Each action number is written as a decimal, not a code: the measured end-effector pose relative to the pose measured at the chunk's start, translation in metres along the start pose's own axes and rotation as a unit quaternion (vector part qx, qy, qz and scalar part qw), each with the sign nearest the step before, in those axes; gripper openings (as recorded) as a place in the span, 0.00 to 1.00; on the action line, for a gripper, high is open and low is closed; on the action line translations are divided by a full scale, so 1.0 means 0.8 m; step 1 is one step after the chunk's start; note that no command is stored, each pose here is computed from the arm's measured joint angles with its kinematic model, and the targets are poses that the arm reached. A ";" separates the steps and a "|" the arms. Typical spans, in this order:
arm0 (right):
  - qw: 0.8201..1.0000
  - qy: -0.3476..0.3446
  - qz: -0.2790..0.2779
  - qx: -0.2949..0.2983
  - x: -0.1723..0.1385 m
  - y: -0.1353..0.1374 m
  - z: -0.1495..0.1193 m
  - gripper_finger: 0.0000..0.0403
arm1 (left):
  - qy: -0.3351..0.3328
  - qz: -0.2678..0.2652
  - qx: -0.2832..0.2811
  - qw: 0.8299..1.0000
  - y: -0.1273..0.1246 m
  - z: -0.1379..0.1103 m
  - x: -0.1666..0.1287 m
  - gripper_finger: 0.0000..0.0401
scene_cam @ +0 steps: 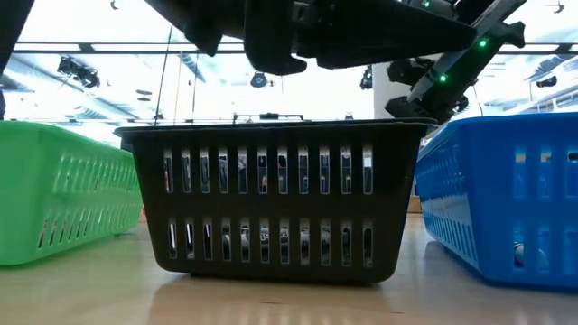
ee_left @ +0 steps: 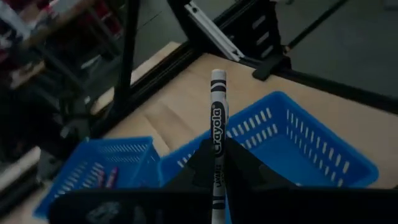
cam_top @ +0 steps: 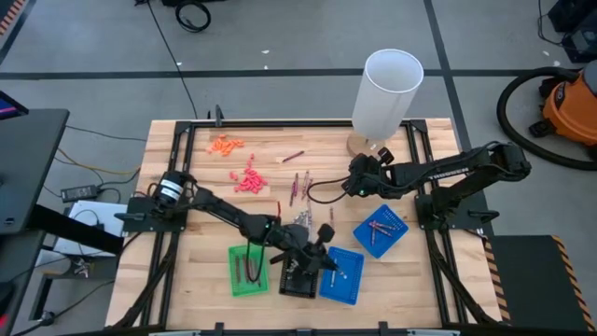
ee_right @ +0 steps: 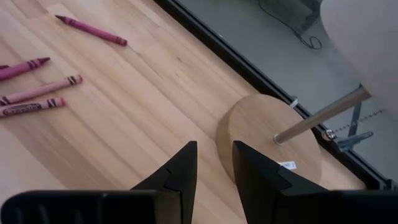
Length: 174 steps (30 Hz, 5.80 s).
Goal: Sort crayons
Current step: Put the white crayon into the left blue basket, then put the red crayon into the green basket
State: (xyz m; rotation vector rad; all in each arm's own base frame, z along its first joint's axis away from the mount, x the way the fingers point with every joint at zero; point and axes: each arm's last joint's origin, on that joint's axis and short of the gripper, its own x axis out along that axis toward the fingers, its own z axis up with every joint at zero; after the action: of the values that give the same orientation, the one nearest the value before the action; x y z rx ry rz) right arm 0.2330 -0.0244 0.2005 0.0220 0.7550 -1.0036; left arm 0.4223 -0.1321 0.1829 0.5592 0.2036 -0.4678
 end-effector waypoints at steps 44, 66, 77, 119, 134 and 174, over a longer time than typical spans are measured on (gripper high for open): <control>1.000 -0.004 0.004 0.010 0.000 0.001 0.001 0.27 | 0.002 -0.095 0.439 0.893 -0.028 -0.044 0.021 0.12; 1.000 -0.002 0.008 0.014 0.000 0.002 0.001 0.27 | -0.005 -0.090 0.435 0.896 -0.032 -0.040 0.023 0.23; 1.000 -0.002 0.009 0.014 0.000 0.002 0.001 0.27 | 0.000 -0.051 0.428 0.902 -0.025 -0.031 0.021 0.33; 0.991 0.028 0.120 0.050 -0.002 0.015 0.005 0.27 | 0.386 0.040 -0.096 0.917 0.079 -0.059 -0.109 0.33; 0.991 -0.020 0.131 0.025 -0.009 0.032 0.008 0.27 | 0.404 0.186 -0.265 0.855 0.136 -0.146 -0.191 0.33; 0.991 -0.042 0.130 0.014 -0.010 0.033 0.014 0.27 | 0.359 0.332 -0.325 0.809 0.195 -0.252 -0.186 0.33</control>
State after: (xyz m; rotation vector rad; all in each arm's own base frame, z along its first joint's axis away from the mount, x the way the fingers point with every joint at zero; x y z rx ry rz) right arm 0.2568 -0.0075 0.2050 0.0999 0.6424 -0.7627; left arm 0.3545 0.1512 0.1335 0.0710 0.8283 0.5297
